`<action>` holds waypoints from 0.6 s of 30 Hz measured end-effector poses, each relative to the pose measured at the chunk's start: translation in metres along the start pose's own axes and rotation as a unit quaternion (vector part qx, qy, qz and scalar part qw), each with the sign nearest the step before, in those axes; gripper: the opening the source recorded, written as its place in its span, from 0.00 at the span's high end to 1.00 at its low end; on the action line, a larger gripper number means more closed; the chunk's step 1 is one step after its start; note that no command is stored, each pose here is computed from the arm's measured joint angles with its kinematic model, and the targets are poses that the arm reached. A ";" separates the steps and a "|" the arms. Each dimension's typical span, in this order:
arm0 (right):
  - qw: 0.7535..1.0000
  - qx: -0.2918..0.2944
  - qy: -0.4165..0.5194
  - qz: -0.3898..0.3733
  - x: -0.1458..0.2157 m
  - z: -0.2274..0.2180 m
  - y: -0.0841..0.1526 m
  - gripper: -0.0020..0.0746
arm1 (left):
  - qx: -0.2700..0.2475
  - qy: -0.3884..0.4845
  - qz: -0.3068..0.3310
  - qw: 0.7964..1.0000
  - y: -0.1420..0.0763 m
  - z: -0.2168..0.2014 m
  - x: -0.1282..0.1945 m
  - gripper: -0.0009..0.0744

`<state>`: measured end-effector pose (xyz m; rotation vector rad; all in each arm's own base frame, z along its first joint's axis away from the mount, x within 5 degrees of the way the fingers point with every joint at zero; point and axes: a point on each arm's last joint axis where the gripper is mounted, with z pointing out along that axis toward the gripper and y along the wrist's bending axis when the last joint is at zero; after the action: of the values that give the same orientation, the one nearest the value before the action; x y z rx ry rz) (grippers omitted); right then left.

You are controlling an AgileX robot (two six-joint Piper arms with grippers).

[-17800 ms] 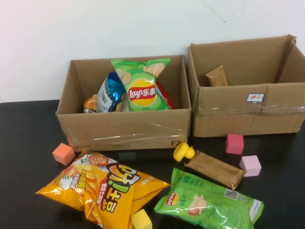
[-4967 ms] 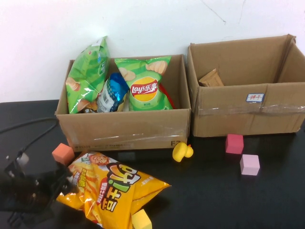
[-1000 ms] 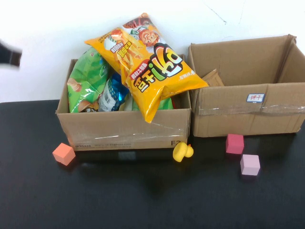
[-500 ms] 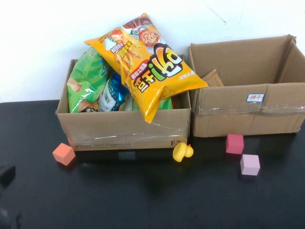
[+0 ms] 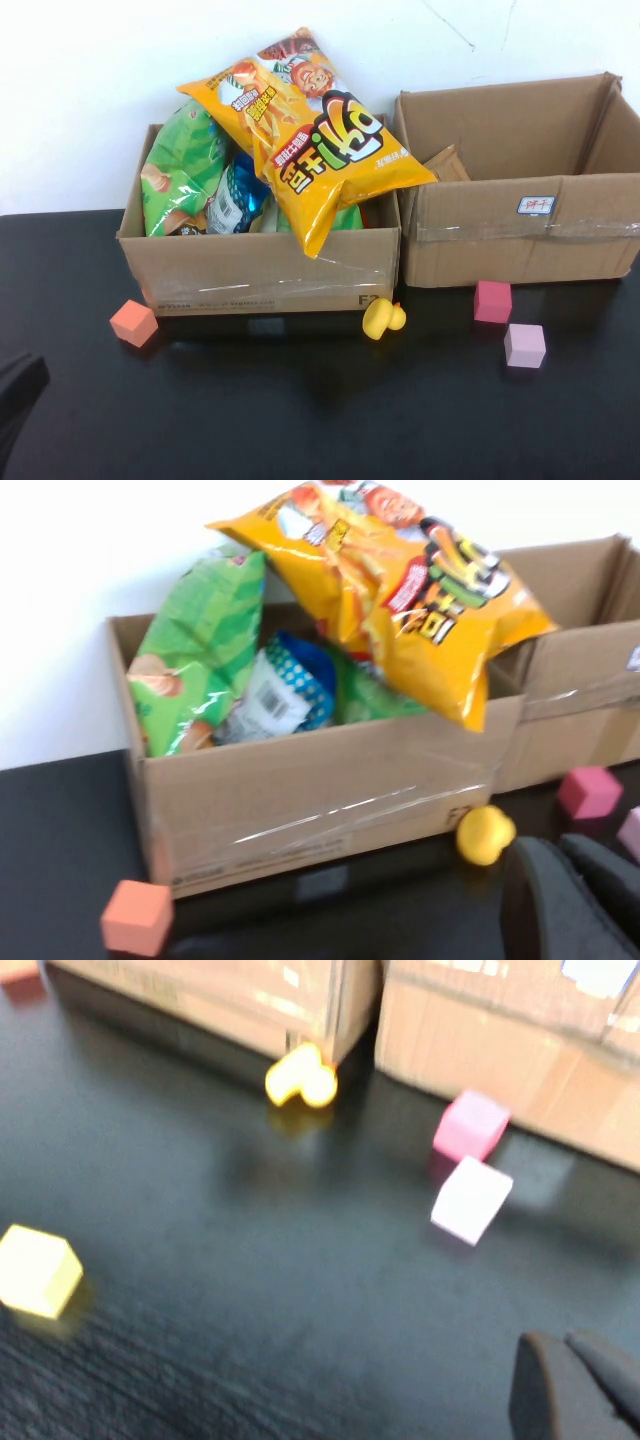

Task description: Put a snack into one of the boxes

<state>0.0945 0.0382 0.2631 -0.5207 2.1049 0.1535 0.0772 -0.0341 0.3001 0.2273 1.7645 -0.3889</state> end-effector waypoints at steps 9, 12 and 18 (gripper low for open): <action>0.999 -0.003 0.043 -0.002 0.019 0.008 0.002 0.97 | 0.018 0.009 -0.017 1.000 -0.003 0.000 0.002 0.99; 0.999 -0.004 0.049 -0.002 0.022 0.009 0.002 0.97 | 0.033 0.015 -0.016 0.999 -0.006 0.000 0.003 0.99; 0.998 -0.005 0.066 -0.002 0.027 0.010 0.002 0.97 | 0.066 0.020 0.005 0.998 -0.011 -0.009 0.023 0.99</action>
<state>0.0882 0.0352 0.2355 -0.5543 2.2323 0.1300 0.0602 -0.0423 0.2804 0.3399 1.7785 -0.4959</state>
